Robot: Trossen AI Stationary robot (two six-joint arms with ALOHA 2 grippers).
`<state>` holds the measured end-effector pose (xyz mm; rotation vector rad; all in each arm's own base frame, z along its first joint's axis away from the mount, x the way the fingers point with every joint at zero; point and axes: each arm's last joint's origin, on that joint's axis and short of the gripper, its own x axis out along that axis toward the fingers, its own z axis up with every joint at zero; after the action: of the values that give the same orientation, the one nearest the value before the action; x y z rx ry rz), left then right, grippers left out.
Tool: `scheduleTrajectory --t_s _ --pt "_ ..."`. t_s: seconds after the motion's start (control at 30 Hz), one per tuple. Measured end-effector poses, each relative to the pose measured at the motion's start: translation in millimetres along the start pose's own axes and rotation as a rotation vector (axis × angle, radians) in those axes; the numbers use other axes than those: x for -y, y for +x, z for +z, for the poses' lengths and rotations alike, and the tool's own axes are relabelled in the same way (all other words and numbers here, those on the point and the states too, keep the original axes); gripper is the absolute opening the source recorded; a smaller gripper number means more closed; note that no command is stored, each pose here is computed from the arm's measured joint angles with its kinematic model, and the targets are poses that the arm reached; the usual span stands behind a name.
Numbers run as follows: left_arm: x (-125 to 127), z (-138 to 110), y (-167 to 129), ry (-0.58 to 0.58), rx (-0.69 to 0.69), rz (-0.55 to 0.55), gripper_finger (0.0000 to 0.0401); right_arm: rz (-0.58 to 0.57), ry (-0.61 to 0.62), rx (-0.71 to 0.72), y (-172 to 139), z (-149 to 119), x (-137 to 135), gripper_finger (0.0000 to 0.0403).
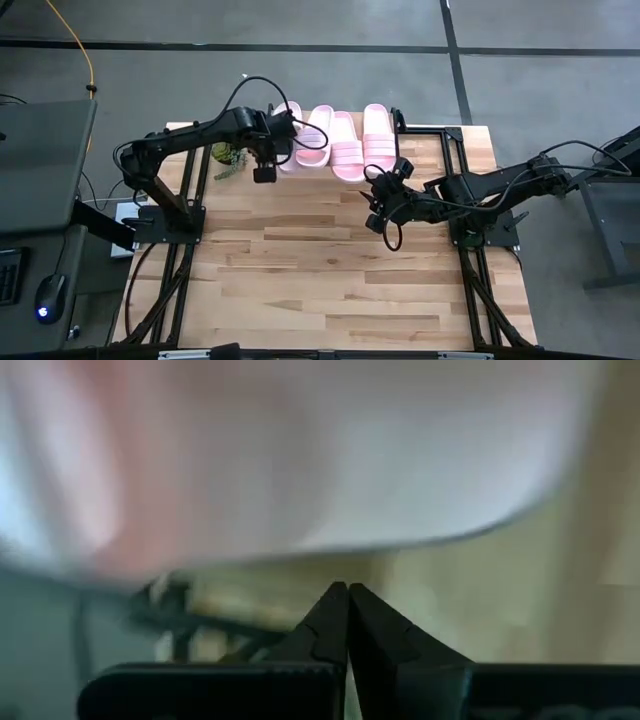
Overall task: Pick and place slides into the shelf
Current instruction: Adjust the pink slide
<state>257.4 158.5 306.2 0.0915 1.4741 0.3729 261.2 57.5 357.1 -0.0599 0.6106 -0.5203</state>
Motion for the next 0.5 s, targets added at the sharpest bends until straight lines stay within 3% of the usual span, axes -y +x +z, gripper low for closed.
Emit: scheduleTrajectory --t_s 0.13,0.5 --pt "-2.6 -4.2 -0.5 -0.049 -0.076 0.123 0.0001 0.000 0.000 0.000 0.0 0.1 0.0 0.0142" --pt "-5.5 6.4 -0.5 -0.027 0.042 0.112 0.0001 0.001 0.000 0.001 0.0 0.1 -0.1 0.0142"
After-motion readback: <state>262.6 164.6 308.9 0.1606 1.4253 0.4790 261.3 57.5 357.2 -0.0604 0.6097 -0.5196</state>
